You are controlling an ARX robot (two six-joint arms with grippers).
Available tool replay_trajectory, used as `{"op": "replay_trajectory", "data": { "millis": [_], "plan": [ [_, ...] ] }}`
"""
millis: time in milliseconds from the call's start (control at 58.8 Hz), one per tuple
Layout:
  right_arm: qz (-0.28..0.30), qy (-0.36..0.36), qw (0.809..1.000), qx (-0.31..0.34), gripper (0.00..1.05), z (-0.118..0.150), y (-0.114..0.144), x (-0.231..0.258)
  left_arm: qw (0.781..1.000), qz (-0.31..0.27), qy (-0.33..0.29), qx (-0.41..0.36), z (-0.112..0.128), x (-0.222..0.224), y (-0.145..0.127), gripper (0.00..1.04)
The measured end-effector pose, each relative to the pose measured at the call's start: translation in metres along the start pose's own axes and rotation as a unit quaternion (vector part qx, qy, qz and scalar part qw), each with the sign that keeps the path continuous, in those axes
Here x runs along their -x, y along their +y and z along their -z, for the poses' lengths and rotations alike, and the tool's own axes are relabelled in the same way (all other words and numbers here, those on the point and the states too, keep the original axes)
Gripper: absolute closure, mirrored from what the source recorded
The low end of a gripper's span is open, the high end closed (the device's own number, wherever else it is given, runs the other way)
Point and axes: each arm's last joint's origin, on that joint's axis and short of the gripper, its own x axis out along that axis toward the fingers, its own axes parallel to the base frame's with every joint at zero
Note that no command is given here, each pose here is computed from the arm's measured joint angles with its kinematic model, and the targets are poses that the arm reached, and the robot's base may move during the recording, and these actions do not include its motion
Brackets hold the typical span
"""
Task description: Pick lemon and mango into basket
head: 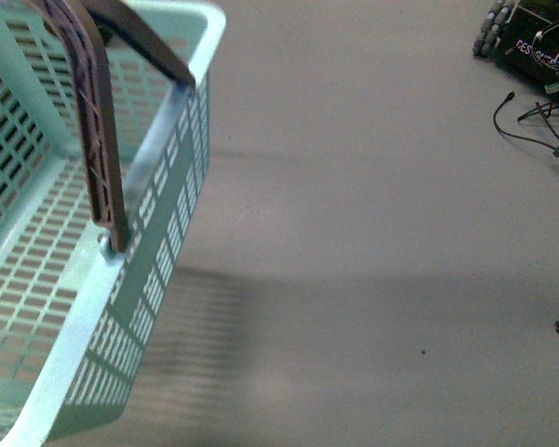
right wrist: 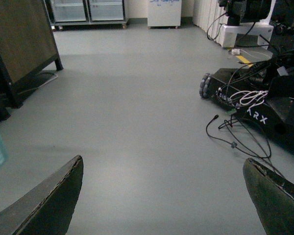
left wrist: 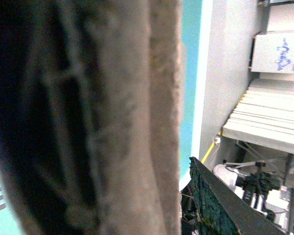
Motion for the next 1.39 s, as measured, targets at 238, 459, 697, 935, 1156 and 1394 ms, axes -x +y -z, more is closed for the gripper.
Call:
{"op": "replay_trajectory", "data": {
  "millis": [238, 459, 697, 935, 1156, 1394],
  "plan": [
    [0.000, 0.000, 1.000, 0.000, 0.09, 0.000, 0.000, 0.000, 0.998, 0.058, -0.019, 0.022, -0.008, 0.078, -0.022, 0.77],
    [0.000, 0.000, 1.000, 0.000, 0.09, 0.000, 0.000, 0.000, 0.997, 0.076, -0.025, 0.018, -0.012, 0.094, -0.027, 0.77],
    [0.000, 0.000, 1.000, 0.000, 0.09, 0.000, 0.000, 0.000, 0.997, 0.074, -0.022, 0.018, -0.012, 0.093, -0.027, 0.77],
    [0.000, 0.000, 1.000, 0.000, 0.09, 0.000, 0.000, 0.000, 0.997, 0.074, -0.023, 0.018, -0.012, 0.093, -0.027, 0.77],
    [0.000, 0.000, 1.000, 0.000, 0.09, 0.000, 0.000, 0.000, 0.997, 0.074, -0.023, 0.018, -0.012, 0.093, -0.027, 0.77],
    [0.000, 0.000, 1.000, 0.000, 0.09, 0.000, 0.000, 0.000, 0.997, 0.074, -0.023, 0.018, -0.012, 0.093, -0.027, 0.77]
  ]
}}
